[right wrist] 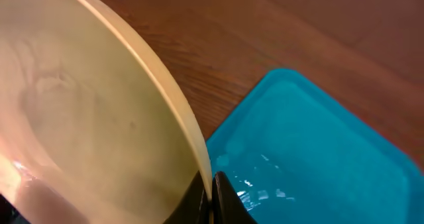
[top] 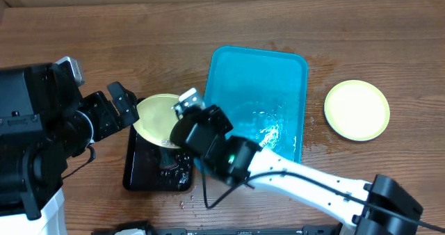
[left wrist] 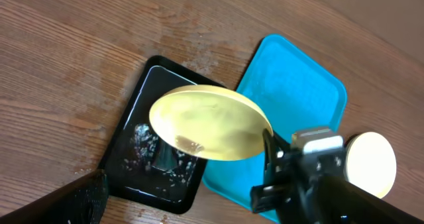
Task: Clean dirty plates on tray and stack at the side
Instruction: 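Lift the yellow plate by its rim with the right gripper, then carry the yellow plate right and stack it on the plate pile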
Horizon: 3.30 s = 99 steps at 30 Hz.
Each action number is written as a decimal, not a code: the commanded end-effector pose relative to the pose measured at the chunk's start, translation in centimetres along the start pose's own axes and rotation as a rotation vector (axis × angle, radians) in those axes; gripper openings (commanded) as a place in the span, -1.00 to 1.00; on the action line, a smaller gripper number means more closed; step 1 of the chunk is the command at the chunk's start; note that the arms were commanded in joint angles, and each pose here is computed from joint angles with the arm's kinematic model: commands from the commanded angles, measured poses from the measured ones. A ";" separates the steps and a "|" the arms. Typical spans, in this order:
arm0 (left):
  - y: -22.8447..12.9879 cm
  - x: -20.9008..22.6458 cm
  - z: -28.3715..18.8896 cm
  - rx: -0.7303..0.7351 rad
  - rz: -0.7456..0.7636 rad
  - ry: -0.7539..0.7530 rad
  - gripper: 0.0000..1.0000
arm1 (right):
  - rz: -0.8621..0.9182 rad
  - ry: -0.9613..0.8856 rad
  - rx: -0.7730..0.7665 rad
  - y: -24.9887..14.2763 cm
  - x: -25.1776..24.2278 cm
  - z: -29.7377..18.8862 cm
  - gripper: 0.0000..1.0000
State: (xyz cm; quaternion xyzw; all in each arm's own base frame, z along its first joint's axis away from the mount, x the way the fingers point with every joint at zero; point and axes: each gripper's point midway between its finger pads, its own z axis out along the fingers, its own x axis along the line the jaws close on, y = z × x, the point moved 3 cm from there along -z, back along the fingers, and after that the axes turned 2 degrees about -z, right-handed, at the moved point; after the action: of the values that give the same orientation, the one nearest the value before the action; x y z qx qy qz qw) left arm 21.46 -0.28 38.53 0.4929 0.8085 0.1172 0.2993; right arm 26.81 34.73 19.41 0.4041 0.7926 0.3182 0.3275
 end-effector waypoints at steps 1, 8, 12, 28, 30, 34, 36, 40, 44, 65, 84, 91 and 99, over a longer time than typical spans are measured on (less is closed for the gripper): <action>0.0 -0.1 -0.3 0.001 0.037 -0.008 1.00 | 0.009 -0.211 -0.137 2.3 -1.1 -2.8 -0.92; 0.3 0.2 0.4 0.014 0.033 0.017 1.00 | -0.028 -0.403 -0.259 2.8 -0.3 -7.1 -0.92; 0.3 0.3 0.7 0.028 0.030 0.031 0.99 | -0.047 -0.411 -0.274 2.7 0.3 -7.9 -0.92; 0.9 0.3 2.3 0.064 0.024 0.046 1.00 | -0.079 -0.409 -0.278 3.0 0.6 -8.1 -0.92; 1.0 0.3 2.5 0.071 0.023 0.049 0.99 | -0.078 -0.409 -0.278 3.0 0.6 -8.1 -0.92; 1.1 0.3 2.8 0.082 0.021 0.054 0.99 | -0.078 -0.408 -0.278 3.0 0.6 -8.1 -0.92; 1.0 0.4 3.0 0.092 0.019 0.058 0.99 | -0.079 -0.409 -0.278 3.0 0.6 -8.1 -0.92; 0.3 0.5 2.7 0.122 0.014 0.055 1.00 | -0.078 -0.409 -0.278 3.0 0.6 -8.1 -0.92; 0.0 1.3 1.0 0.049 0.024 0.099 0.99 | -0.083 -0.410 -0.275 2.9 0.6 -8.1 -0.92; -1.5 2.9 -3.8 -0.125 0.040 0.140 1.00 | 0.362 0.079 0.049 3.6 -5.6 -2.3 -0.93; -1.5 2.9 -3.8 -0.124 0.040 0.140 1.00 | 1.452 -0.253 0.614 -19.5 -41.8 -5.2 -0.92; -1.5 2.9 -3.8 -0.124 0.040 0.140 1.00 | 1.591 -0.298 0.774 -28.2 -40.4 -3.6 -0.92; -1.5 2.9 -3.8 -0.124 0.040 0.140 1.00 | 1.567 -0.329 0.774 -28.2 -40.1 -4.1 -0.36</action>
State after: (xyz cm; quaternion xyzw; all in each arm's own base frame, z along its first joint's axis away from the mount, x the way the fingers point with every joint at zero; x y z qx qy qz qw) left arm 17.26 1.58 39.59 0.4759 0.8130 0.1947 0.2733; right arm 29.29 -13.77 8.49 0.9558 0.2808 0.0730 -0.0479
